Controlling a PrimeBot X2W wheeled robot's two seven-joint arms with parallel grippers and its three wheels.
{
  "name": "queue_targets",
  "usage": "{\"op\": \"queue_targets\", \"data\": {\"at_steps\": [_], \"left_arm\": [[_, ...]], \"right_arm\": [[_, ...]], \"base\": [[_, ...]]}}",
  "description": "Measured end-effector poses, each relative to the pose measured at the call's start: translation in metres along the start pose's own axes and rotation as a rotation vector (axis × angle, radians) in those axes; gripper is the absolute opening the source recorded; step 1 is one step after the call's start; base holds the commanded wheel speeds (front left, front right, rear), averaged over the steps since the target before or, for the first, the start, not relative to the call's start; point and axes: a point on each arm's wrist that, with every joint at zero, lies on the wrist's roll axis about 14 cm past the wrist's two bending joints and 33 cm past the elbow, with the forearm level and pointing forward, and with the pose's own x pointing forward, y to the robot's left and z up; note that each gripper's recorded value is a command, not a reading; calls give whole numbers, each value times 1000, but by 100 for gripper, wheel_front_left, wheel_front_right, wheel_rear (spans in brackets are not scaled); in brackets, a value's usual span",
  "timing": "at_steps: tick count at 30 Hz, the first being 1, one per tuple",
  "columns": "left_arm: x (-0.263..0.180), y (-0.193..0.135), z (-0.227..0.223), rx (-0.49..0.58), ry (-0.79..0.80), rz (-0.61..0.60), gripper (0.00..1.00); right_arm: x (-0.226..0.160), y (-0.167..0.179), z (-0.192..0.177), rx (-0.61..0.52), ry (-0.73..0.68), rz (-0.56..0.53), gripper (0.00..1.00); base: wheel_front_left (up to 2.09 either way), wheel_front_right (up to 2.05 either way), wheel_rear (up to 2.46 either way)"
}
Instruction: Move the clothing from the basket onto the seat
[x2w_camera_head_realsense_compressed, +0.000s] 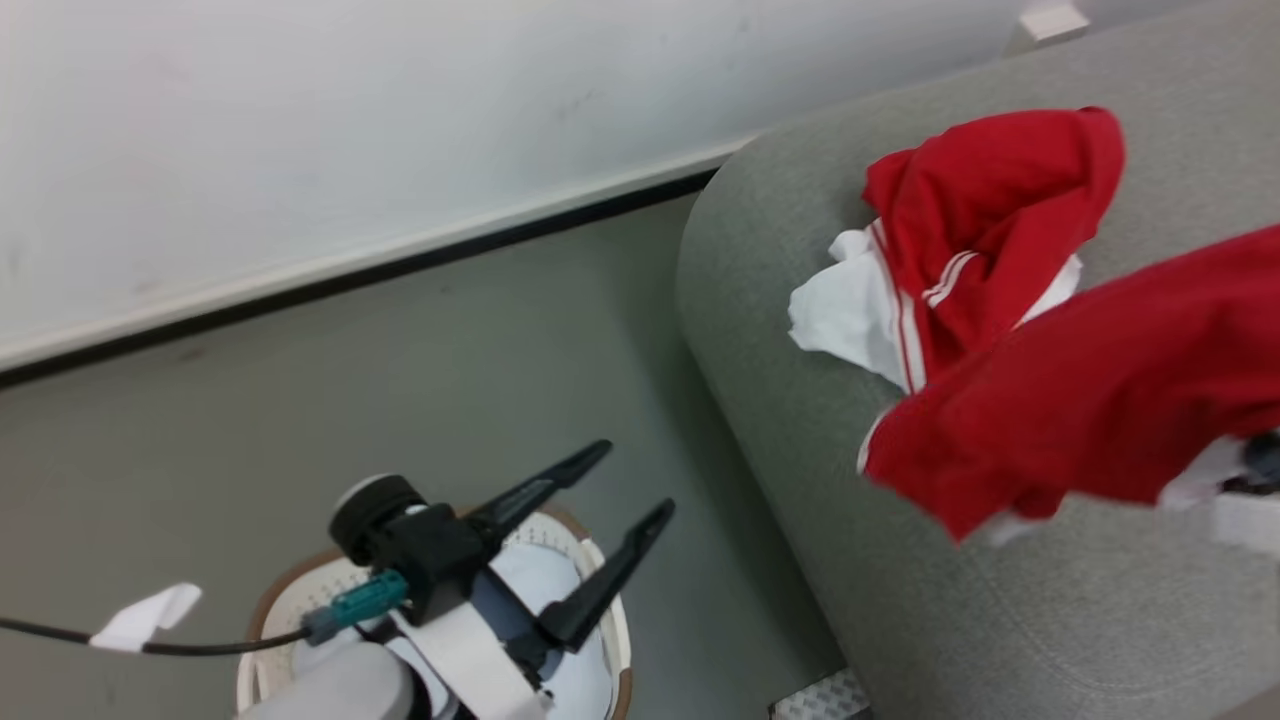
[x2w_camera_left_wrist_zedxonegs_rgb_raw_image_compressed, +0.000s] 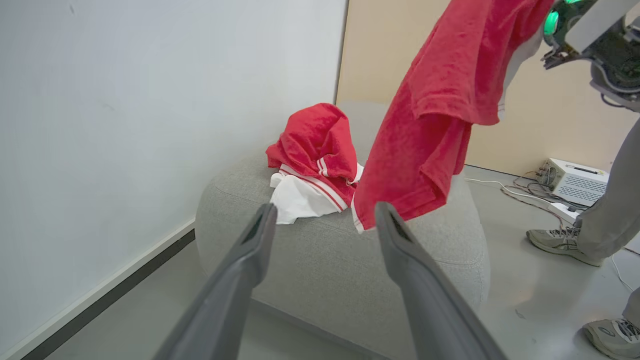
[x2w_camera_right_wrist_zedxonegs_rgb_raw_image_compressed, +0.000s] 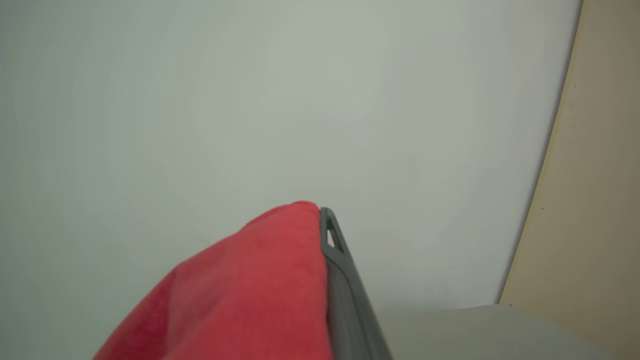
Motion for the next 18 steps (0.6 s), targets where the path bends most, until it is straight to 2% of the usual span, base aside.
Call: {"op": "queue_targets", "data": {"at_steps": [7, 10, 14, 18], "left_arm": [[-31, 43, -20, -9, 43, 79, 100], [-47, 63, -30, -17, 64, 126, 100], [-66, 84, -45, -30, 92, 171, 100], [-81, 102, -54, -40, 98, 202, 100]], "right_arm": [[42, -34, 15, -150, 0, -63, 0], [54, -35, 21, -188, 3, -90, 0], [72, -36, -3, -215, 90, -104, 0], [93, -44, -49, -254, 227, -114, 0]], "base": [[0, 0, 0], [0, 0, 0], [0, 0, 0], [0, 0, 0]]}}
